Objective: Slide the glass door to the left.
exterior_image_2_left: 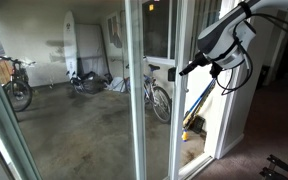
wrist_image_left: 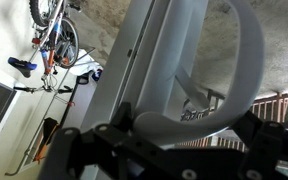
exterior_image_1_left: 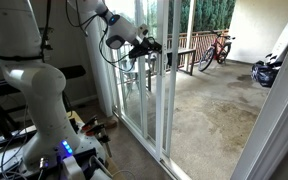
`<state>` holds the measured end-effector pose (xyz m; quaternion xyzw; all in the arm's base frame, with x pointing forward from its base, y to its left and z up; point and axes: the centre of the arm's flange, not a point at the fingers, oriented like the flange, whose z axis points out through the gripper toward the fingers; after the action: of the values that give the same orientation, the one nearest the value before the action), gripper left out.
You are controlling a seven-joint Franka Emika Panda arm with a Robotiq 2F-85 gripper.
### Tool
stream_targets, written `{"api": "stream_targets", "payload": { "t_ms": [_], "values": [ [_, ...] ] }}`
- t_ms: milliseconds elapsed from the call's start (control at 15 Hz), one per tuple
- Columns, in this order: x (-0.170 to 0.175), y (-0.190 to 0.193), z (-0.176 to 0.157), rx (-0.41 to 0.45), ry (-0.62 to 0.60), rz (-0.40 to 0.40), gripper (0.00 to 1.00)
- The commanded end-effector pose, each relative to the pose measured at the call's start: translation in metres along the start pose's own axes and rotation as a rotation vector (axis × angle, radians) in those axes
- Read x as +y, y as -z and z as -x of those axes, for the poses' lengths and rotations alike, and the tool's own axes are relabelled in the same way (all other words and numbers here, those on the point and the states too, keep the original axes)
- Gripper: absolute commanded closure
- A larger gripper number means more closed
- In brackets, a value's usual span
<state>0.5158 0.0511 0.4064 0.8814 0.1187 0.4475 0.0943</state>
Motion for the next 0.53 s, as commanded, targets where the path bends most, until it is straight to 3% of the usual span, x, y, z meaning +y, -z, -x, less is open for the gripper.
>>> {"api": "stream_targets", "payload": {
  "t_ms": [0, 467],
  "values": [
    [-0.075, -0.01, -0.031, 0.104, 0.074, -0.092, 0.0],
    [-0.126, -0.008, -0.047, 0.112, 0.093, -0.162, 0.0]
  ]
}}
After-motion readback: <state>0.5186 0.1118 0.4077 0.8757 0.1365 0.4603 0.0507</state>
